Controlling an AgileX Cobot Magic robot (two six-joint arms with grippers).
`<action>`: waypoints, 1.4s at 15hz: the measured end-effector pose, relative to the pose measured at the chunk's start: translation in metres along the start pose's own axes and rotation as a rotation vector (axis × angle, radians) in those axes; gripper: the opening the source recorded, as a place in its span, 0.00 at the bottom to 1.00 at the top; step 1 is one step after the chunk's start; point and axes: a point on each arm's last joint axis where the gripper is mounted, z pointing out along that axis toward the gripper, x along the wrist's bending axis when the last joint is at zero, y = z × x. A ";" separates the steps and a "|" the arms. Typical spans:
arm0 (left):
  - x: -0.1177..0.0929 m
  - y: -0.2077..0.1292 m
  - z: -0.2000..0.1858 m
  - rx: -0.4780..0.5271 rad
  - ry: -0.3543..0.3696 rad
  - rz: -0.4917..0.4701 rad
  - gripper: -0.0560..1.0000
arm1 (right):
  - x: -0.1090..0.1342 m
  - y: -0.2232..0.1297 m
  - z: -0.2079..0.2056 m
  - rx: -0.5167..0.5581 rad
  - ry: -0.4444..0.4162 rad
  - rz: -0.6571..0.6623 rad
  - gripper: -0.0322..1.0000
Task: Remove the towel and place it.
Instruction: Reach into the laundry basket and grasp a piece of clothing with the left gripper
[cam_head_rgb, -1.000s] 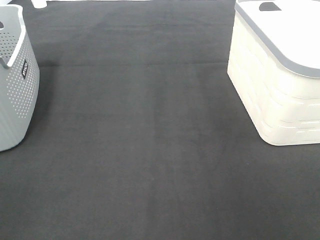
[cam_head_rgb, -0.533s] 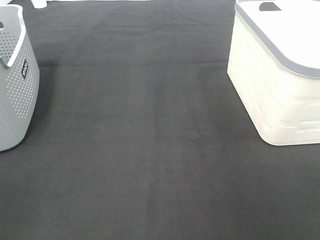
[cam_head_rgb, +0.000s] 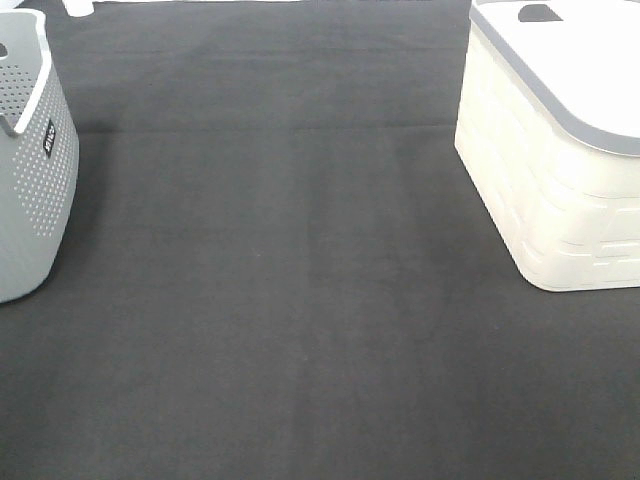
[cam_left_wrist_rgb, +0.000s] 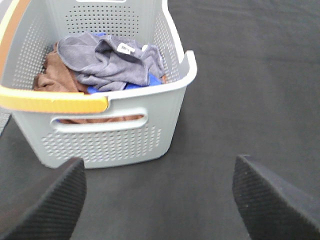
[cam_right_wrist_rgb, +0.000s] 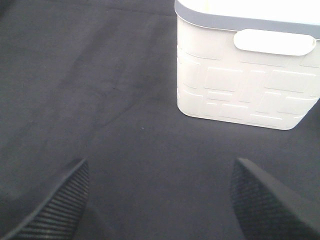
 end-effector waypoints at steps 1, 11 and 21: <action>-0.001 0.002 0.005 0.007 0.000 -0.009 0.77 | 0.000 0.000 0.000 0.000 0.000 0.000 0.77; -0.002 0.073 0.097 0.092 0.155 -0.173 0.76 | 0.000 0.000 0.000 0.000 0.000 0.000 0.77; 0.000 0.109 0.208 0.112 0.307 -0.425 0.76 | 0.000 0.000 0.000 0.000 0.001 0.000 0.77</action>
